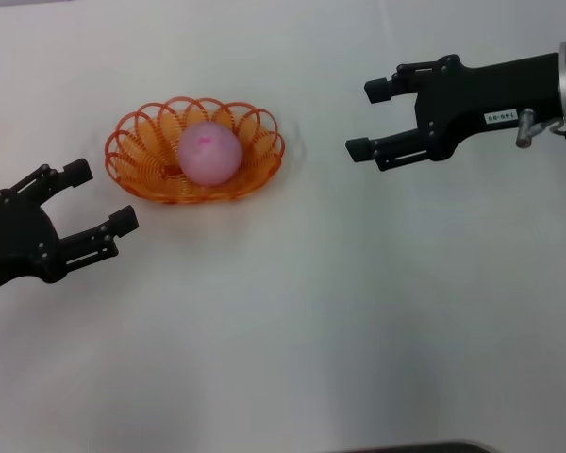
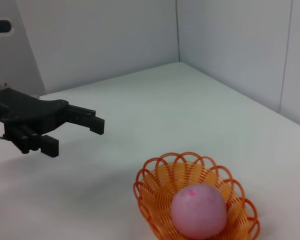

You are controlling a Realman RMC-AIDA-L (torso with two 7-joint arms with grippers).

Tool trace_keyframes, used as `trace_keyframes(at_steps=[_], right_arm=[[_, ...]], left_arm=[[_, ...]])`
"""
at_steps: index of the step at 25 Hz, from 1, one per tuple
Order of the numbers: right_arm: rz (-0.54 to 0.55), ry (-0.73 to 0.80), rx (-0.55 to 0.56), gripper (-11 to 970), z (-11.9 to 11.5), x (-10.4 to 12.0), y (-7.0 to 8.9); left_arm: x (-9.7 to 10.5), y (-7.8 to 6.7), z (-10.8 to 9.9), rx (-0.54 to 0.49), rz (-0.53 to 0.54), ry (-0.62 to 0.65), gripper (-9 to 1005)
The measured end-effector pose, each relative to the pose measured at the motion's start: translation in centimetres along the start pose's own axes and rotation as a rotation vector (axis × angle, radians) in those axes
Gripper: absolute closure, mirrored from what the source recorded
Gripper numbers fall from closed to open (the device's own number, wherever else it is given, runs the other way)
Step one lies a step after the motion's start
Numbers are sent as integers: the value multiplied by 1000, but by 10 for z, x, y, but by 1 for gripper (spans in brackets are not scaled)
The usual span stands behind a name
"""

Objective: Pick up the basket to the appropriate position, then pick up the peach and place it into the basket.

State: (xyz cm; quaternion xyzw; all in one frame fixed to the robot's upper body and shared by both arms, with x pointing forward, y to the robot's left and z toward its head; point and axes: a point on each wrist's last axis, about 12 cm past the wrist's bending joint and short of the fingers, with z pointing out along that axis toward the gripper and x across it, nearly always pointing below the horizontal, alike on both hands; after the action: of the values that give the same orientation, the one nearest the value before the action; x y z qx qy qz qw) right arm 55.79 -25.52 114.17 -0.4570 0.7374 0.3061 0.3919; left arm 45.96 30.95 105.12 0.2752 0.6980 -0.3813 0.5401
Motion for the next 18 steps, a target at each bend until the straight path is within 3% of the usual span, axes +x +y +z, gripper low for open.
trace_keyframes(at_steps=[7,18], right_arm=[[-27,-78,-1,85,-2,20,6],[-43,-308,110,90,-2,93,22]], left_arm=[[0,0,-1,-2,-1,0,57],[0,2,-1,-16,6,-2,58]])
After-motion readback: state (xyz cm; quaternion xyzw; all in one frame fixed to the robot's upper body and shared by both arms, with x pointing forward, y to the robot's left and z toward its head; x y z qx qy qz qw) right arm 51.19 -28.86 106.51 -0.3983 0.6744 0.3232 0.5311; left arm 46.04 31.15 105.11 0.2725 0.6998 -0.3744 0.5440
